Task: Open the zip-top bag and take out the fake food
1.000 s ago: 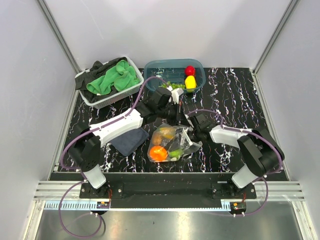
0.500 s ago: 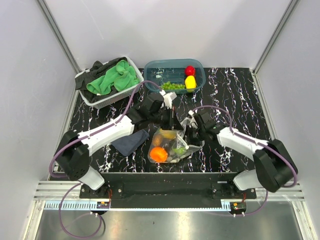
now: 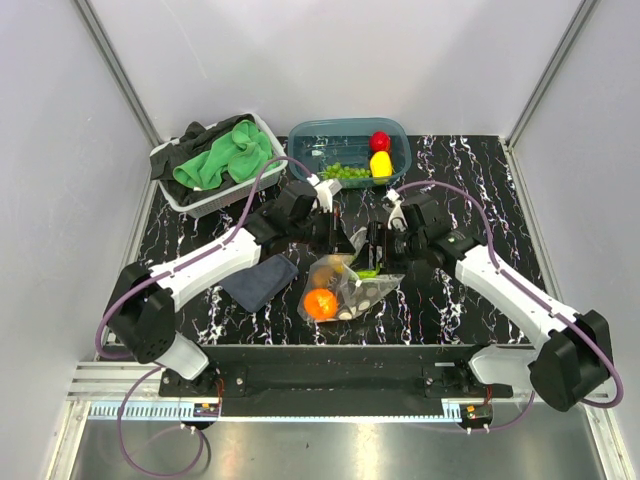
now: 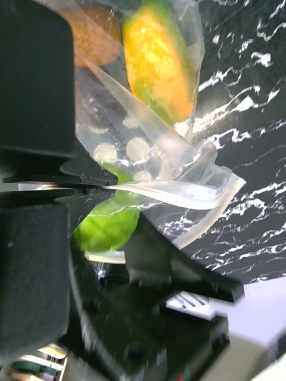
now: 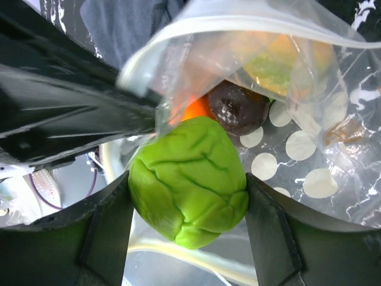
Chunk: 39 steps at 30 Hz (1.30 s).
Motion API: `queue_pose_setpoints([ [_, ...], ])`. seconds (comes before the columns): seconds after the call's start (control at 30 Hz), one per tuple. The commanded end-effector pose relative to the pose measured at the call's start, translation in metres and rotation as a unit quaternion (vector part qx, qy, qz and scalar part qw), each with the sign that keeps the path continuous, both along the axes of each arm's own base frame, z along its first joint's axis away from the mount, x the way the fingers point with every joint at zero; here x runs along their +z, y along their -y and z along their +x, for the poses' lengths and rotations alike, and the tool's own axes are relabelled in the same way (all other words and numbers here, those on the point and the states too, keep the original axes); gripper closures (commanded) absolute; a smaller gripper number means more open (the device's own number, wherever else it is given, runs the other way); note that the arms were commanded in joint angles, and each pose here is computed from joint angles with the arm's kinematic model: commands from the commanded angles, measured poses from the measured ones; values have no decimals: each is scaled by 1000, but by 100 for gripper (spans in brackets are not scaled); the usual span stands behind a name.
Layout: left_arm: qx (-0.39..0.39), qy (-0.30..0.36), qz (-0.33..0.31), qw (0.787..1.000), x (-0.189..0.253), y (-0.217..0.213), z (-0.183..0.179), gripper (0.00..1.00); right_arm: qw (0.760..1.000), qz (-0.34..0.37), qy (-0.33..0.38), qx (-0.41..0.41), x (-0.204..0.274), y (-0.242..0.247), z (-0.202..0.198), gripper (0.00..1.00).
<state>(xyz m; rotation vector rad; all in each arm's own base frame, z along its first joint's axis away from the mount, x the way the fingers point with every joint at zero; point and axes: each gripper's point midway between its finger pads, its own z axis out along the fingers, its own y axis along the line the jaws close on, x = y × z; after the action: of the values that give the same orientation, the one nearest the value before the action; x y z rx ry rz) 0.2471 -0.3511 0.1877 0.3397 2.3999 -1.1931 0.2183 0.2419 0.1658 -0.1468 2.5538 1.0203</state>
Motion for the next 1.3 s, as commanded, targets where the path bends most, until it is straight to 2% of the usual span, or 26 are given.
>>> queue_pose_setpoints([
  [0.0, -8, 45, -3, 999, 12, 0, 7, 100, 999, 17, 39, 13, 41, -8, 12, 72],
  [0.3, -11, 43, 0, 999, 12, -14, 11, 100, 990, -23, 111, -81, 80, 28, 61, 79],
  [0.43, -32, 28, 2, 999, 7, -12, 8, 100, 978, -40, 160, -126, 109, 52, 111, 80],
  [0.47, -38, 24, 1, 999, 5, -10, 6, 100, 978, -52, 156, -128, 102, 52, 126, 80],
  [0.5, -42, 20, 2, 999, 3, -10, 5, 100, 972, -55, 186, -129, 120, 53, 142, 80],
  [0.57, -53, 13, -2, 998, 1, -7, 2, 100, 969, -90, 188, -135, 107, 58, 174, 80],
  [0.6, -57, 11, -3, 998, 0, -7, 2, 100, 964, -88, 210, -140, 123, 57, 191, 80],
  [0.67, -68, 11, -3, 998, -1, -6, -1, 100, 963, -112, 193, -152, 100, 60, 224, 80],
  [0.7, -73, 13, -3, 997, -2, -6, -2, 100, 960, -104, 206, -158, 113, 59, 239, 80],
  [0.73, -78, 12, -4, 997, -3, -5, -3, 100, 963, -113, 183, -159, 88, 56, 256, 80],
  [0.8, -86, 13, -1, 996, -4, -6, -4, 100, 963, -98, 179, -173, 92, 54, 280, 80],
  [0.83, -93, 12, -3, 996, -4, -6, -6, 100, 970, -96, 150, -163, 65, 47, 292, 80],
  [0.87, -100, 16, -6, 995, -1, -4, -6, 100, 972, -87, 135, -169, 60, 44, 299, 80],
  [0.9, -108, 11, -8, 994, -1, -3, -8, 100, 972, -76, 145, -169, 73, 41, 309, 80],
  [0.93, -113, 10, -8, 994, -2, -3, -9, 100, 975, -83, 126, -163, 48, 37, 320, 79],
  [1.0, -119, 13, -9, 993, -2, -4, -11, 100, 973, -83, 137, -168, 50, 35, 336, 78],
  [1.03, -122, 17, -11, 992, 0, -4, -12, 100, 973, -98, 121, -168, 23, 35, 346, 76],
  [1.1, -128, 22, -8, 991, -1, -5, -13, 100, 972, -100, 134, -168, 24, 34, 360, 73],
  [1.13, -129, 23, -7, 991, -1, -6, -14, 100, 973, -109, 119, -164, 0, 32, 365, 67],
  [1.23, -130, 24, -3, 991, 3, -8, -13, 100, 975, -107, 111, -162, -11, 30, 373, 52],
  [1.27, -128, 27, -2, 991, 3, -9, -11, 100, 975, -106, 110, -160, -12, 29, 372, 43],
])
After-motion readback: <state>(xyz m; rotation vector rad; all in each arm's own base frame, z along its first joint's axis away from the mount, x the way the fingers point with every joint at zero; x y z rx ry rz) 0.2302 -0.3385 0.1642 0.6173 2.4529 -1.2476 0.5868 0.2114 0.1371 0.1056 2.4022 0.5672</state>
